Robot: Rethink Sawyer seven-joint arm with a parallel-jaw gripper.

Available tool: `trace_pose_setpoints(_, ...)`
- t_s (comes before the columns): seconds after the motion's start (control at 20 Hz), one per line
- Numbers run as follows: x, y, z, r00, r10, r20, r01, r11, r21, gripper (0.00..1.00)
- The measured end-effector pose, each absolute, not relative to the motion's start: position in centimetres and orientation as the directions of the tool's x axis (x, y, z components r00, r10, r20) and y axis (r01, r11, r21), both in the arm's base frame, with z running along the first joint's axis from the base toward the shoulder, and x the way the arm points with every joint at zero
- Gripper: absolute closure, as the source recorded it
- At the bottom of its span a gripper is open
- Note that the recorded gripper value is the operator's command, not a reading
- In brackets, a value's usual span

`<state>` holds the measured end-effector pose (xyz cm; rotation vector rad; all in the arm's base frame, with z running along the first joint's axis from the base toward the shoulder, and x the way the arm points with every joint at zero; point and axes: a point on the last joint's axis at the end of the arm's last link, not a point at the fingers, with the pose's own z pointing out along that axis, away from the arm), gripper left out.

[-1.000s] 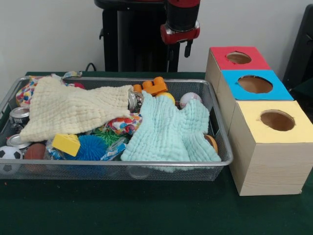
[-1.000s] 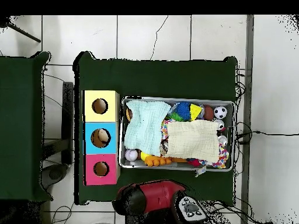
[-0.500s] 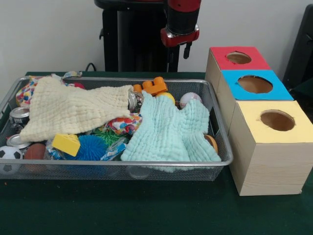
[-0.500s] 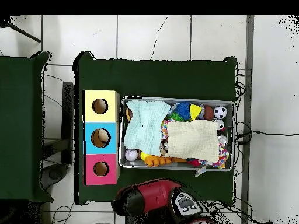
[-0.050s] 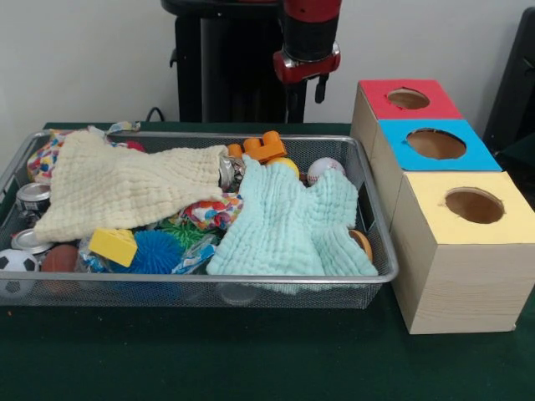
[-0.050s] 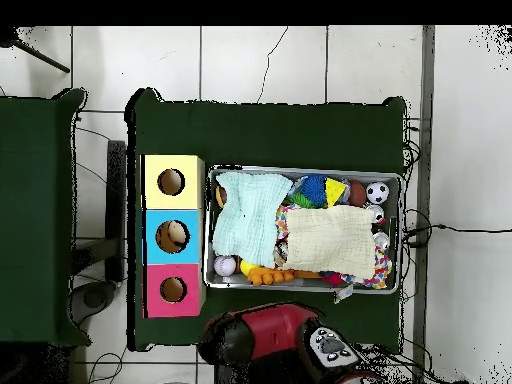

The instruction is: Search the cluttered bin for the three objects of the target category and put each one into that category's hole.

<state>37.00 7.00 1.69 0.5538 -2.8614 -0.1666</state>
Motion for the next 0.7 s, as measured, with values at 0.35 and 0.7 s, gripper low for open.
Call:
trace_pose_setpoints(0.35,40.2,3.5,1.3,-0.928,-0.349,0.130,-0.331,0.933,0.139,0.00)
trace_pose_setpoints(0.7,41.7,2.0,1.5,-0.940,-0.326,0.102,-0.308,0.938,0.159,0.00)
